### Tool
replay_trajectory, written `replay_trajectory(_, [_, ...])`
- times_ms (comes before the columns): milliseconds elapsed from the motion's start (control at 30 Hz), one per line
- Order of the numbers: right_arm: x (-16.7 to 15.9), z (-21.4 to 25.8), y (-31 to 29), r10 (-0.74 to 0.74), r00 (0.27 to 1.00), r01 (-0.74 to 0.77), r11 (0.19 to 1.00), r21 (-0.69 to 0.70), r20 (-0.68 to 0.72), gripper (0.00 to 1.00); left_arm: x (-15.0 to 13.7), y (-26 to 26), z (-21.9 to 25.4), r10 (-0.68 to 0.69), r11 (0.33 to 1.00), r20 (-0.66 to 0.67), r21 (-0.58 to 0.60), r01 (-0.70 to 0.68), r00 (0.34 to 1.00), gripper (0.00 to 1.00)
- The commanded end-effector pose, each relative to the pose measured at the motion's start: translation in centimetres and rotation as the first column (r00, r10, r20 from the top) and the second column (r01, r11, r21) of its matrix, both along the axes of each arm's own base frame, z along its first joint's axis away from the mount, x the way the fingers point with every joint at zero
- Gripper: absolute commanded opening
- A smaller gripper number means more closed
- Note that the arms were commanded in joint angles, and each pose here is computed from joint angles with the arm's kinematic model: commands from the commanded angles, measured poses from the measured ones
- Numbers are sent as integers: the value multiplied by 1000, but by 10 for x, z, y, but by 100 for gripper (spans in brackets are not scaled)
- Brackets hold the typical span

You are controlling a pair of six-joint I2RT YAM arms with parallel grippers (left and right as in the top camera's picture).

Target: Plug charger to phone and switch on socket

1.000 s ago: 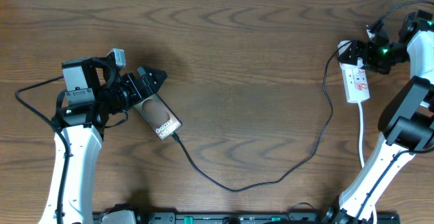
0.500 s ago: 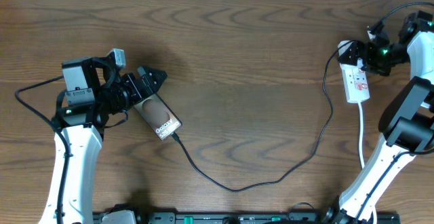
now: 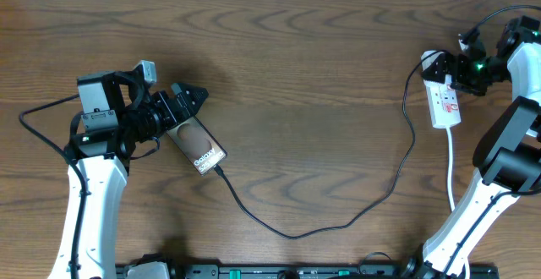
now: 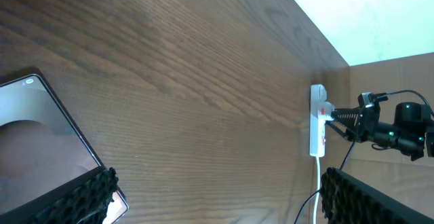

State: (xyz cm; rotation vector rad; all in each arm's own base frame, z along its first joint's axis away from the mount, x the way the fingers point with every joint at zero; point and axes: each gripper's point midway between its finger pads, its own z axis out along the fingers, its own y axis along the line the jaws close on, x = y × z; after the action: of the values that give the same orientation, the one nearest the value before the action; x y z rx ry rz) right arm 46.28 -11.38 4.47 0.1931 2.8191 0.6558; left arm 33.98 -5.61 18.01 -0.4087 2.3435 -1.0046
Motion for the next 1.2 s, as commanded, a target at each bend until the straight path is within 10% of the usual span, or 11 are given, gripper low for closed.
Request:
replay_trajectory(0, [-8,-21,37,15,998,-5,987,162,-60,99,5,1,8,-11,1000,30,21,11,999,98])
replay_trajectory(367, [-3,-18,48,8,999,2,980,197,-50,99,5,1,8,-12,1000,30,20,11,999,98])
replay_trajectory(767, [-22,-46,-22,-231,948,192,964,-186,-218,99,5,1,7,-11,1000,25,19,11,1000,98])
replay_trajectory(1167, [-13,-17,-37,-257,949,218,953,-209,-184,99,5,1,7,-12,1000,25,19,11,1000,98])
